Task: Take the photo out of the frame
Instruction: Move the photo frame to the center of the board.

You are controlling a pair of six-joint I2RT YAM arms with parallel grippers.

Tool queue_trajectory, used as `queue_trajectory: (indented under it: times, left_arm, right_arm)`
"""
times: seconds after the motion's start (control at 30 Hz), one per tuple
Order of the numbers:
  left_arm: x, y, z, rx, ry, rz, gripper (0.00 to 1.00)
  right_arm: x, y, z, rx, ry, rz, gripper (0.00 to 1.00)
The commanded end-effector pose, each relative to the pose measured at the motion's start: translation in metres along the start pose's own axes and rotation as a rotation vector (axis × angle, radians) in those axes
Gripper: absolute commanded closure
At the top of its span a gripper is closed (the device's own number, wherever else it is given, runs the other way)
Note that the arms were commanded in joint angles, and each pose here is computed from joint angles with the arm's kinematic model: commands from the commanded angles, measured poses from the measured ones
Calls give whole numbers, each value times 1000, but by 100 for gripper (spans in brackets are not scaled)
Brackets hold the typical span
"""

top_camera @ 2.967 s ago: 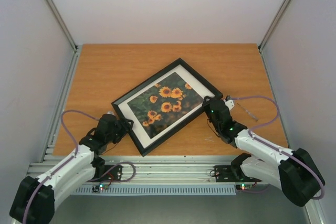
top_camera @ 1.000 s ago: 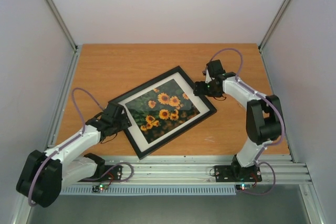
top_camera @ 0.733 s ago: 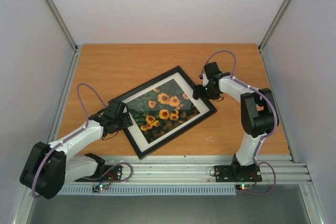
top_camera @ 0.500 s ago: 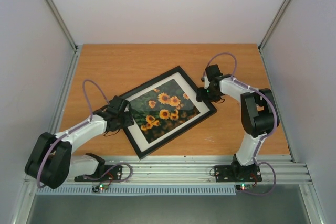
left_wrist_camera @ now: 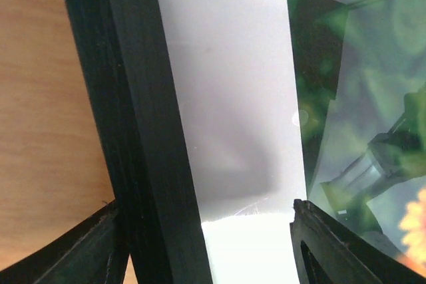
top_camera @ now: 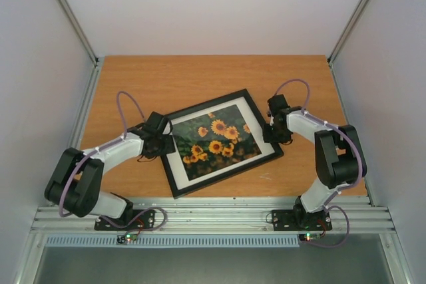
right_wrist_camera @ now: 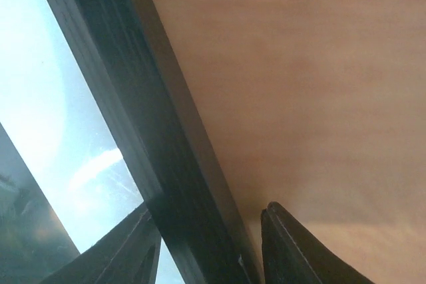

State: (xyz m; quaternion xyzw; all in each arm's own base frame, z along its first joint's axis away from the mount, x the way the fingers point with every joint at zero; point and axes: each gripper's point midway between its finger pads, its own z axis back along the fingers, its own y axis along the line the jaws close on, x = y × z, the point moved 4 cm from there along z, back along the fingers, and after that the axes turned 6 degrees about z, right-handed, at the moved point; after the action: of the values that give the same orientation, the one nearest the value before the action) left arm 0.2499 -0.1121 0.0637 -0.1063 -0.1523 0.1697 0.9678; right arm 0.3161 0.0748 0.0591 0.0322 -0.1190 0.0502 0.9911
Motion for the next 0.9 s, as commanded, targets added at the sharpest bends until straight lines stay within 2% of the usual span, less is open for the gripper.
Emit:
queue_trajectory:
  times: [0.0,0.13,0.3,0.5,0.87]
  left_arm:
    - [21,-46,1,-186,-19,-36,35]
    - [26,-52,-1,-200,-14,-27,36]
    - [32,-48,17,-156,-56,-49,35]
    - [19,-22,26,-73,-68,-46,35]
    - [2,-14,7,-66,6,-43,36]
  right_arm:
    - [-21,0,19,-9,44,-104,59]
    - [-21,-3,32,-21,15,-111,57]
    - [-12,-10,29,-80,8,-76,55]
    - [-1,-15,25,-84,-1,-64,60]
    - [7,-16,7,-98,22,-45,67]
